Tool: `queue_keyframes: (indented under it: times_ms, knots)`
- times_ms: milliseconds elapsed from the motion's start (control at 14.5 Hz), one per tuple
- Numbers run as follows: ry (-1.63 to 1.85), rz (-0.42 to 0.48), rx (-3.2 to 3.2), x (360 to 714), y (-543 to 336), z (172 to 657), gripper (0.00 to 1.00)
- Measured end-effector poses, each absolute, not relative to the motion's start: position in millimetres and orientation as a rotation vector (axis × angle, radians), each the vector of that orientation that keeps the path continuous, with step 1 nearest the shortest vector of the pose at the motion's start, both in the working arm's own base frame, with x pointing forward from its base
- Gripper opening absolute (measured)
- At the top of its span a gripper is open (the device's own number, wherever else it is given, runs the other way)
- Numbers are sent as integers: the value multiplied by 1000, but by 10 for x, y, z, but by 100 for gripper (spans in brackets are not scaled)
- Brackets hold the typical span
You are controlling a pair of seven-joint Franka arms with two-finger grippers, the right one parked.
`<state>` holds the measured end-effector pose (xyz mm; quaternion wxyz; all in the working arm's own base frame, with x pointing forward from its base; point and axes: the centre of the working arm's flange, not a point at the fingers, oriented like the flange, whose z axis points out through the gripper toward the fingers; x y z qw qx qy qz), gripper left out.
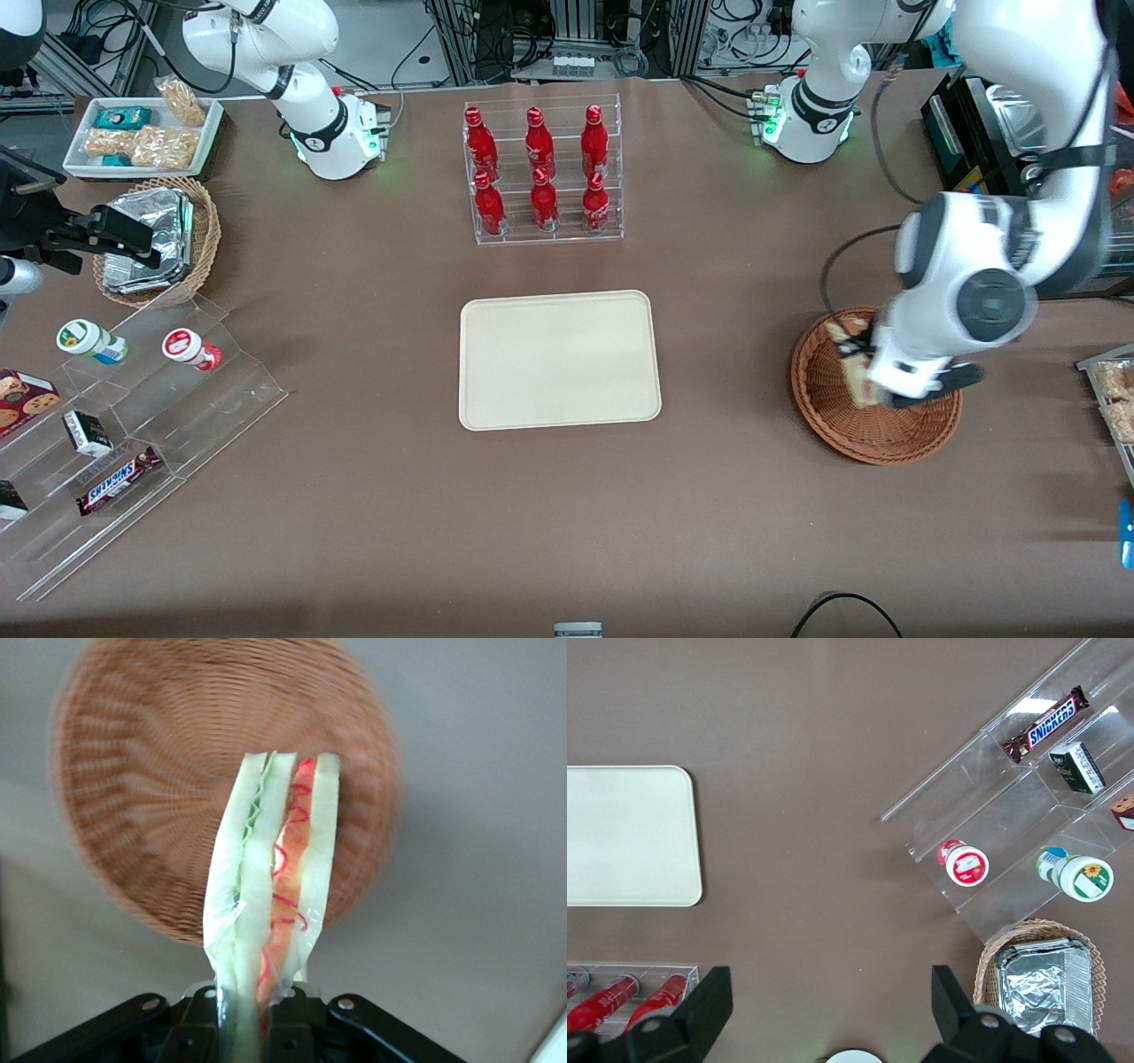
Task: Place sandwich from basket to tray
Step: 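Lift the sandwich and carry it over the cream tray, then lower the sandwich onto the tray and open the left gripper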
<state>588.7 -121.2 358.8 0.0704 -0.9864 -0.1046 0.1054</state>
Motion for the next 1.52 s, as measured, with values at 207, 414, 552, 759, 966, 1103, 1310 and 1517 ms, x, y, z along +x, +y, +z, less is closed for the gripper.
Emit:
queue_keyframes:
  times_ms: [207, 414, 552, 759, 966, 1103, 1310, 1517]
  knots:
    - [-125, 300, -3059, 5736, -2196, 3462, 15]
    - [-107, 298, -3150, 5554, -3167, 3269, 15]
    - [-154, 258, -3177, 5444, -3747, 3126, 15]
    - [-222, 226, -3206, 5259, -4519, 2921, 15]
    - [-253, 207, -3233, 5058, -5133, 2750, 15]
    - [-239, 190, -3226, 4974, -5351, 2636, 15]
    - [-236, 180, -3205, 4986, -5407, 2445, 15]
    - [-225, 182, -3190, 4991, -5402, 2313, 15]
